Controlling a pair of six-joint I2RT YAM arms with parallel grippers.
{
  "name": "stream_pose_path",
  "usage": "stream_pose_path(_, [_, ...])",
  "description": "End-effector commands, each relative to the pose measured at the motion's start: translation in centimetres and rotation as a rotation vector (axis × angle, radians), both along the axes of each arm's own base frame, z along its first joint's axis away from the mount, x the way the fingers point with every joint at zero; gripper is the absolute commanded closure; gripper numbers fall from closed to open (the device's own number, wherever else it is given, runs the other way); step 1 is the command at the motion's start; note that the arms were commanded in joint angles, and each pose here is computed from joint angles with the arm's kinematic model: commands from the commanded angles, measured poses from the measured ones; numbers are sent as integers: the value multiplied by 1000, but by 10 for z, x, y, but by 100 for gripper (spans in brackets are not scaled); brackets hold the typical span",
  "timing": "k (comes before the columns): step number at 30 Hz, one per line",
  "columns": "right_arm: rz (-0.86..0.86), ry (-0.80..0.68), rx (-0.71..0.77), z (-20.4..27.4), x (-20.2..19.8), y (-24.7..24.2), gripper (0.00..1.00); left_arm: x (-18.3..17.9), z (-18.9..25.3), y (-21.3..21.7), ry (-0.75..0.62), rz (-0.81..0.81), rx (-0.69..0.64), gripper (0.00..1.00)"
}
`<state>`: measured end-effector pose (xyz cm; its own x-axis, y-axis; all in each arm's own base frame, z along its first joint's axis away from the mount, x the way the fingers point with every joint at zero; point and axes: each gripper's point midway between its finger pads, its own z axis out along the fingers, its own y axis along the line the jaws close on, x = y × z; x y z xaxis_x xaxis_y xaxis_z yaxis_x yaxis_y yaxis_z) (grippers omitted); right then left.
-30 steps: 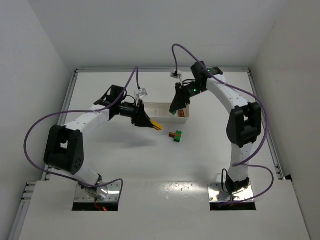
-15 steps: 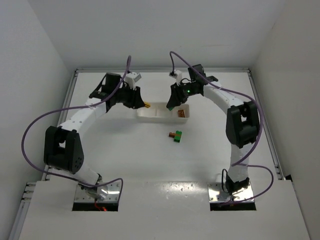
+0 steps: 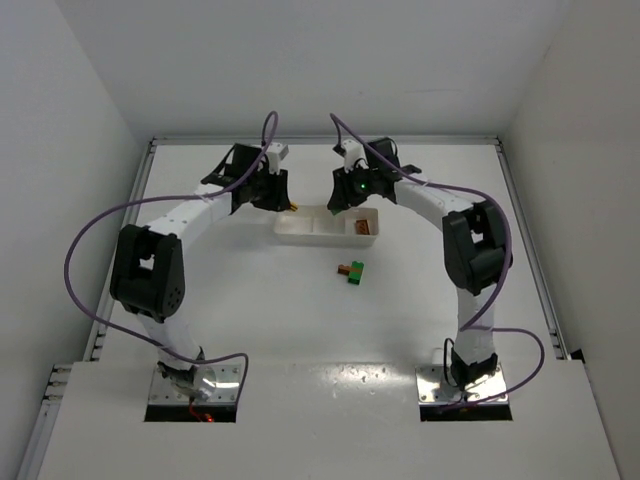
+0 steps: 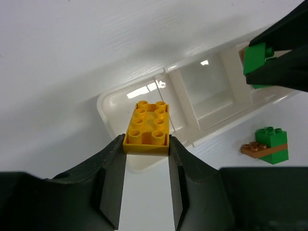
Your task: Sort the legos into containers by color
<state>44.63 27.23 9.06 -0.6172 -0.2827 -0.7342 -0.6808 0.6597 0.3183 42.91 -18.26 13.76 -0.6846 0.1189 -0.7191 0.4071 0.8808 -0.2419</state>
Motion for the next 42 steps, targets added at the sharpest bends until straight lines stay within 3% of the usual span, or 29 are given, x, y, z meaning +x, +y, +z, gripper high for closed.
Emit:
stream_pose_path(1, [-31,-52,8,3,21,7,100,5,10,-9,-11,-1,-17,100])
stream_pose_path(8, [17,-4,-1,-25,16,15,100,8,-1,-8,20,9,2,84])
stream_pose_path(11, [26,-4,-1,-26,16,20,95,9,-1,-6,19,15,8,73])
stream_pose_path(12, [31,-10,-4,-26,16,20,85,11,-2,-7,19,15,8,60])
stream_pose_path(14, [38,-8,1,-24,15,21,73,11,-2,-7,19,15,8,54])
stream_pose_path(15, [38,-8,1,-24,15,21,62,11,-2,-7,19,15,8,45])
stream_pose_path(16, [50,-12,4,-23,15,22,56,11,3,-8,14,23,-3,28])
stream_pose_path(19, [58,-35,21,-7,12,23,46,11,16,-6,-12,37,-11,25])
stream_pose_path(25, [72,-140,65,55,1,20,44,7,49,-10,-62,31,-64,23])
stream_pose_path(28, [125,-235,73,91,-15,6,44,-5,73,-1,-95,-63,-111,16])
stream_pose_path(29, [146,-253,63,96,-20,-3,44,-20,80,-12,-81,-160,-186,16])
stream_pose_path(33, [351,-261,-51,81,-78,-34,44,-46,73,-13,-52,-225,-213,11])
stream_pose_path(34, [391,-187,-88,56,-104,-45,44,-51,70,-11,-50,-230,-207,10])
stream_pose_path(35, [451,-218,-122,48,-115,-51,44,-67,66,-18,-52,-284,-201,10])
stream_pose_path(37, [459,-194,-194,26,-138,-70,44,-87,66,-35,-72,-396,-203,12])
stream_pose_path(42, [362,-125,-243,7,-156,-95,44,-139,28,-85,-170,-721,-21,21])
